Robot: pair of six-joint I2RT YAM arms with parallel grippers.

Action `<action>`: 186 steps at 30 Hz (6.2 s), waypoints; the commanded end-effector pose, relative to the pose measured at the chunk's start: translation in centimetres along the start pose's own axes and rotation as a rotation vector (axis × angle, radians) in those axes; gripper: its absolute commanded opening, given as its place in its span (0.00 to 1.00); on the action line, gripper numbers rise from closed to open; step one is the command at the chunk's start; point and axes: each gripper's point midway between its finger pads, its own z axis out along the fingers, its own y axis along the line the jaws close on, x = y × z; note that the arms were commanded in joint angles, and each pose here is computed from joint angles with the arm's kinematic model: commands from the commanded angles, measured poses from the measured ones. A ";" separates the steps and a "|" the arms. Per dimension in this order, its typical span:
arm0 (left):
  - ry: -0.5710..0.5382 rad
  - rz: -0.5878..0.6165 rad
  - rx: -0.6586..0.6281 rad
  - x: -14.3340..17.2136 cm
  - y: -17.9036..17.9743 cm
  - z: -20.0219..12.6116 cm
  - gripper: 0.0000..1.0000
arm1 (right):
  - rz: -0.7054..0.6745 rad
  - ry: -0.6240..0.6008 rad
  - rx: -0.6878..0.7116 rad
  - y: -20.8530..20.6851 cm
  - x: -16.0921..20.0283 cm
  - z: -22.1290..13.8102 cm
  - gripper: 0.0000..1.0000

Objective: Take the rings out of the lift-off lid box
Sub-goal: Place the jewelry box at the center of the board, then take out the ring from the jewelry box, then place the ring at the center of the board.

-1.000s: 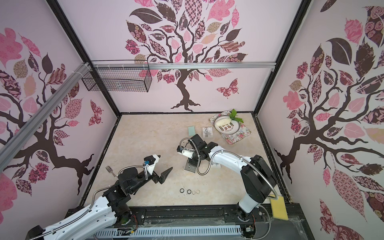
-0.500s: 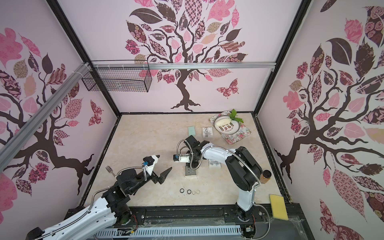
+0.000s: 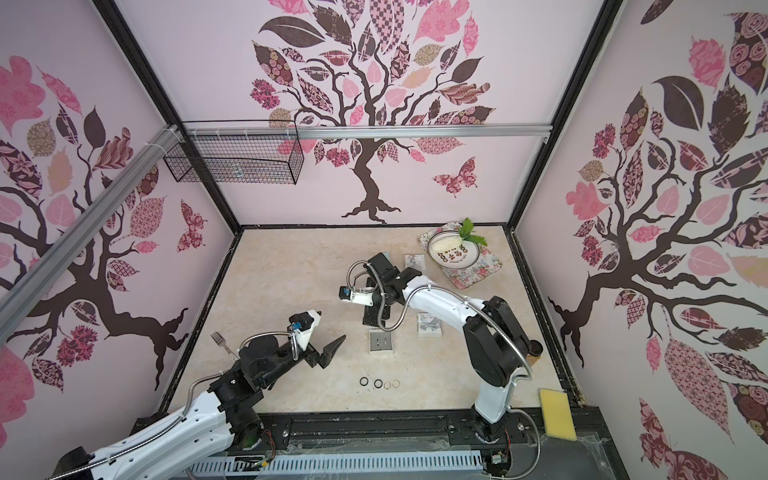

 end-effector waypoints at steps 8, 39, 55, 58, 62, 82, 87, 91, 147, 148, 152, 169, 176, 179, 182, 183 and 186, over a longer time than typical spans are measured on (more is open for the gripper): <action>0.114 -0.029 -0.065 0.0 1.1 3.8 0.98 | 0.912 -0.475 0.226 0.3 1.1 -10.9 1.00; 0.190 -0.043 -0.040 5.3 -0.2 15.5 0.98 | 1.043 -0.023 0.076 7.9 7.1 0.0 0.33; 0.199 -0.063 -0.028 7.9 -0.6 15.1 0.98 | 1.040 0.054 0.077 9.0 8.1 1.6 0.25; 0.206 -0.064 -0.032 8.4 -0.6 15.0 0.98 | 1.043 0.069 0.078 9.1 8.3 1.9 0.24; 0.216 -0.063 -0.038 8.8 -0.5 14.6 0.98 | 1.043 0.087 0.086 9.2 8.6 2.3 0.23; 0.235 -0.065 -0.045 9.9 -0.4 14.4 0.98 | 1.037 0.137 0.110 9.1 9.6 3.8 0.13; 0.237 -0.064 -0.046 10.1 -0.4 14.3 0.98 | 1.037 0.130 0.116 9.0 9.5 3.7 0.03; 0.236 -0.064 -0.047 10.1 -0.3 14.3 0.98 | 1.034 0.109 0.123 8.6 9.1 3.0 0.00; 0.442 -0.049 0.114 10.4 -3.0 14.9 0.98 | 1.020 -0.115 0.077 8.5 6.7 0.4 0.00; 0.441 -0.048 0.114 10.3 -3.0 15.0 0.98 | 1.020 -0.119 0.076 8.6 6.7 0.4 0.00; 0.447 -0.049 0.113 10.5 -3.0 15.0 0.98 | 1.025 -0.142 0.078 8.5 6.6 0.0 0.00; 0.409 -0.034 0.108 8.5 -2.8 14.9 0.98 | 1.066 -0.207 -0.009 11.2 7.5 -4.7 0.00; 0.352 -0.001 0.083 5.6 -2.1 14.4 0.98 | 1.170 -0.215 -0.233 16.2 8.9 -4.9 0.00; 0.328 0.008 0.071 4.5 -1.7 13.8 0.98 | 1.200 -0.225 -0.310 17.3 8.8 -4.2 0.00; 0.317 0.007 0.063 4.0 -1.4 13.1 0.98 | 1.213 -0.208 -0.358 17.8 8.5 -3.1 0.00; 0.317 0.004 0.059 4.1 -1.3 12.9 0.98 | 1.215 -0.207 -0.363 17.8 8.4 -2.8 0.00; 0.323 0.000 0.051 4.5 -1.1 12.3 0.98 | 1.217 -0.208 -0.368 17.5 8.0 -1.9 0.00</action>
